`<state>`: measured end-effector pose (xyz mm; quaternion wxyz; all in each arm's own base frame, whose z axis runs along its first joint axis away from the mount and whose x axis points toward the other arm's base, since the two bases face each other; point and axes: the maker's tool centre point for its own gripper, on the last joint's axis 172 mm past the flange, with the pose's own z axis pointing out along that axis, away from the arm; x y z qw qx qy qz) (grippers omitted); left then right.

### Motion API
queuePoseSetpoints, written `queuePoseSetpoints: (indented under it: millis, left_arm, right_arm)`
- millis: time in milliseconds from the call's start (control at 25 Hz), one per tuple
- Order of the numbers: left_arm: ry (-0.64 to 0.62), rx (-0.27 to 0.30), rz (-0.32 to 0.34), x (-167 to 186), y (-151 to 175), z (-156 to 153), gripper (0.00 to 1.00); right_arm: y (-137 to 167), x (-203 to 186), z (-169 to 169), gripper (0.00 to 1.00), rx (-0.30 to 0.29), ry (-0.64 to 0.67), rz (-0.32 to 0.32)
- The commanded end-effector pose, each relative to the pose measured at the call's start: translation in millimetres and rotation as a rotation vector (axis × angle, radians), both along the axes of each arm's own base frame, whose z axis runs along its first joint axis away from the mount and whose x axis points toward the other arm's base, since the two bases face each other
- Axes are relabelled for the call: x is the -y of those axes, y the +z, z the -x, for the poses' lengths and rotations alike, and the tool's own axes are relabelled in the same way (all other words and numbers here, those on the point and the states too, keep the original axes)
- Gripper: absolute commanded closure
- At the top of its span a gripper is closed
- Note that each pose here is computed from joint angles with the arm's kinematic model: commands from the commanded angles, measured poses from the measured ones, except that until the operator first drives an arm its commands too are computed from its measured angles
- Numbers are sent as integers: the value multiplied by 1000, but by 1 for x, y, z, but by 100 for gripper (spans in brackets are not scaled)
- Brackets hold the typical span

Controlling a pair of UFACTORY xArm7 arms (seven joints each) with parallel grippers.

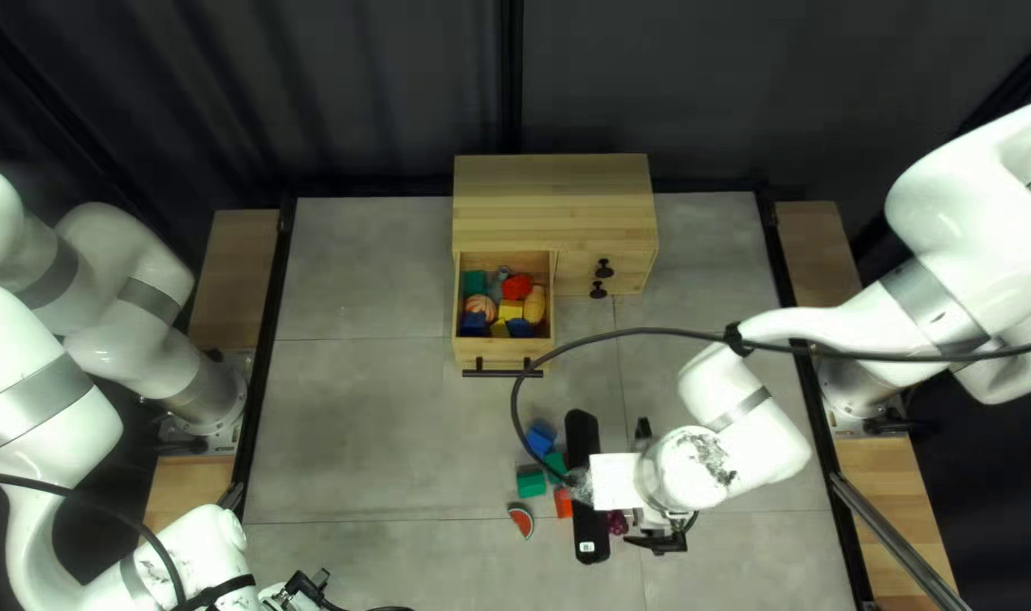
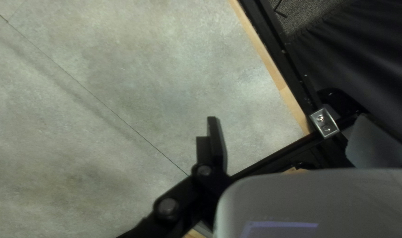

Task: Open drawers and place objects into drawer and close

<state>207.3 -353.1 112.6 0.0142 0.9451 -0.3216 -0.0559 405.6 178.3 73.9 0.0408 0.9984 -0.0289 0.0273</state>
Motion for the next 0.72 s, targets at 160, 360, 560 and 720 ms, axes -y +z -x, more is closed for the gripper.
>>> queuePoseSetpoints:
  millis: [160,360,560,720]
  left_arm:
    - [0,0,0,0,0,0,0]
    - [0,0,0,0,0,0,0]
    - [0,0,0,0,0,0,0]
    - [0,0,0,0,0,0,0]
  right_arm:
    - [-12,-2,-7,0,17,-23,-1]
    - [-22,-7,-17,0,21,-1,-6]
    - [-24,-14,-26,0,32,21,-16]
    - [-27,-18,-34,0,39,36,-24]
